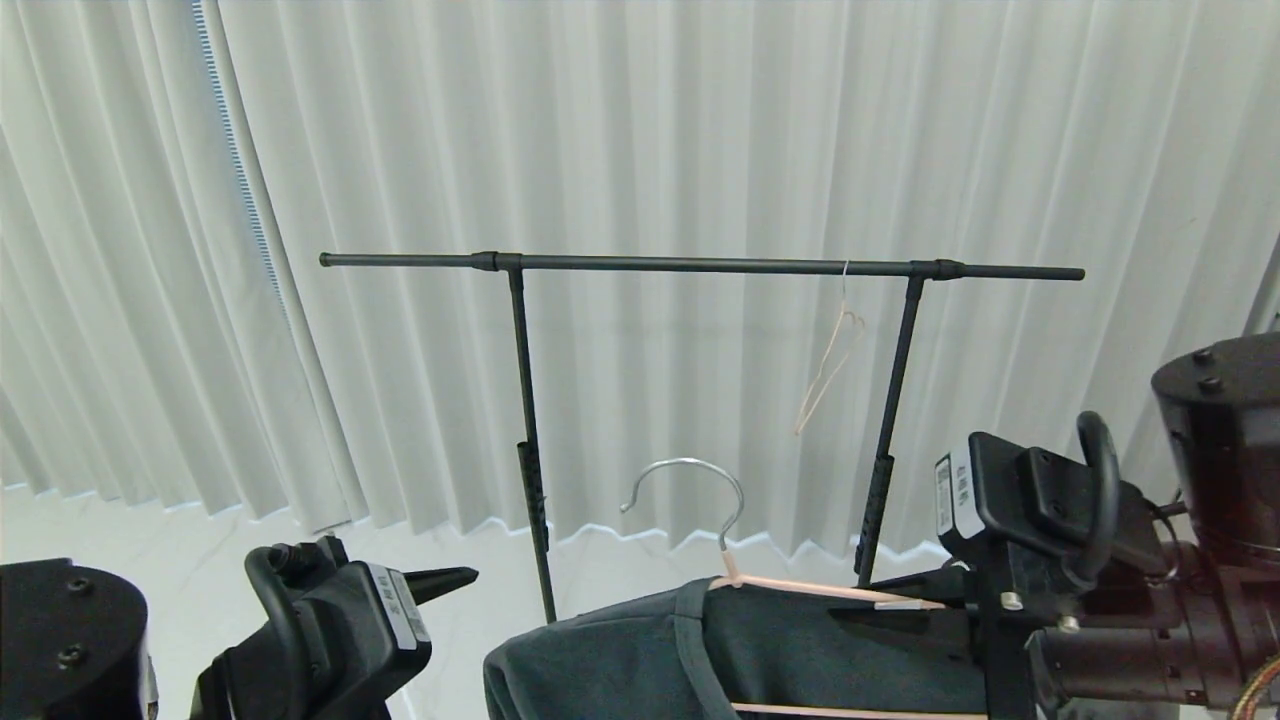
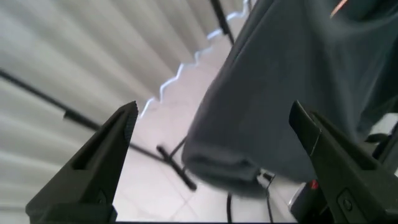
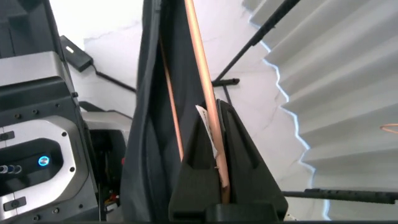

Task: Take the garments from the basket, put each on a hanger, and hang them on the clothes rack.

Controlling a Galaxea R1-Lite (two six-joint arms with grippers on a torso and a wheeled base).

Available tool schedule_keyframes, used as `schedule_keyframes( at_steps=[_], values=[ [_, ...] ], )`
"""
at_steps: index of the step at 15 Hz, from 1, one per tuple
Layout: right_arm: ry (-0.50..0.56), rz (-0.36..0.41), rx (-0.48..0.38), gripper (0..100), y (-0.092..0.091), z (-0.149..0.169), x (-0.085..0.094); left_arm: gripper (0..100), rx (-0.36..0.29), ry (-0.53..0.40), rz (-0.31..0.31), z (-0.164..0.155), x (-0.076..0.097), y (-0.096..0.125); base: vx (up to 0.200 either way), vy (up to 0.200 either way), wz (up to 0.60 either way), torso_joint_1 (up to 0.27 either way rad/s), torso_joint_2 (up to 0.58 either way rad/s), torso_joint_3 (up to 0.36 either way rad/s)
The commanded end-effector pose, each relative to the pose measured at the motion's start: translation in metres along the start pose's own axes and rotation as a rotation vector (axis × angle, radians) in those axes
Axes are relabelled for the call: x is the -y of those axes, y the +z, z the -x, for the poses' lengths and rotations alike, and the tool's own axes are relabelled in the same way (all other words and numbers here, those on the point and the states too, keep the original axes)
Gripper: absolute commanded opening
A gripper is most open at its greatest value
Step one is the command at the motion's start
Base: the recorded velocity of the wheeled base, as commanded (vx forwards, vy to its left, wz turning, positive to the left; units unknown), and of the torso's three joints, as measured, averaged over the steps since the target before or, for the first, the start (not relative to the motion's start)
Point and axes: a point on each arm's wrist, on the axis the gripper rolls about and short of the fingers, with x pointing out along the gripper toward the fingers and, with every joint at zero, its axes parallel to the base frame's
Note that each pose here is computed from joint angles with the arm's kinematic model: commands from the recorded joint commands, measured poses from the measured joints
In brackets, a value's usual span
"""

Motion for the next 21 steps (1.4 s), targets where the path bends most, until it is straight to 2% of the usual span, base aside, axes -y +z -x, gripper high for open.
schedule_keyframes(
  at_steps=[1, 4, 5, 6, 8, 11, 14, 15, 18, 21],
  values=[
    [-0.01, 0.01, 0.038, 0, 0.002, 0.011, 0.002, 100, -0.073, 0.064, 0.043, 0.004, -0.006, -0.022, 0.0, 0.0, 0.0, 0.0, 0.0, 0.0],
    [0.012, 0.048, 0.105, 0, 0.005, 0.022, 0.005, 100, -0.23, 0.14, 0.147, 0.009, -0.011, -0.063, 0.0, 0.0, 0.0, 0.0, 0.0, 0.0],
    [0.014, 0.054, 0.12, 0, 0.007, 0.023, 0.006, 100, -0.238, 0.129, 0.167, 0.01, -0.01, -0.067, 0.0, 0.0, 0.0, 0.0, 0.0, 0.0],
    [0.019, 0.066, 0.153, 0, 0.01, 0.025, 0.005, 100, -0.233, 0.083, 0.214, 0.01, -0.008, -0.069, 0.0, 0.0, 0.0, 0.0, 0.0, 0.0],
    [0.044, 0.075, 0.175, 0, 0.013, 0.027, 0.003, 100, -0.24, 0.043, 0.256, 0.006, -0.008, -0.071, 0.0, 0.0, 0.0, 0.0, 0.0, 0.0],
    [0.051, 0.082, 0.191, 0, 0.014, 0.031, 0.001, 100, -0.265, 0.088, 0.294, 0.002, -0.017, -0.072, 0.0, 0.0, 0.0, 0.0, 0.0, 0.0],
    [0.063, 0.094, 0.21, 0, 0.016, 0.037, -0.003, 100, -0.262, 0.097, 0.299, 0.002, -0.019, -0.071, 0.0, 0.0, 0.0, 0.0, 0.0, 0.0],
    [0.063, 0.094, 0.21, 0, 0.016, 0.037, -0.003, 0, -0.261, 0.098, 0.299, 0.002, -0.019, -0.071, 0.0, 0.0, 0.0, 0.0, 0.0, 0.0],
    [0.042, 0.077, 0.2, 0, 0.013, 0.038, 0.0, 0, -0.236, 0.116, 0.307, 0.005, -0.021, -0.068, 0.0, 0.0, 0.0, 0.0, 0.0, 0.0],
    [-0.008, 0.036, 0.154, 0, -0.002, 0.038, 0.01, 0, -0.125, 0.193, 0.355, 0.019, -0.026, -0.059, 0.0, 0.0, 0.0, 0.0, 0.0, 0.0]
  ],
)
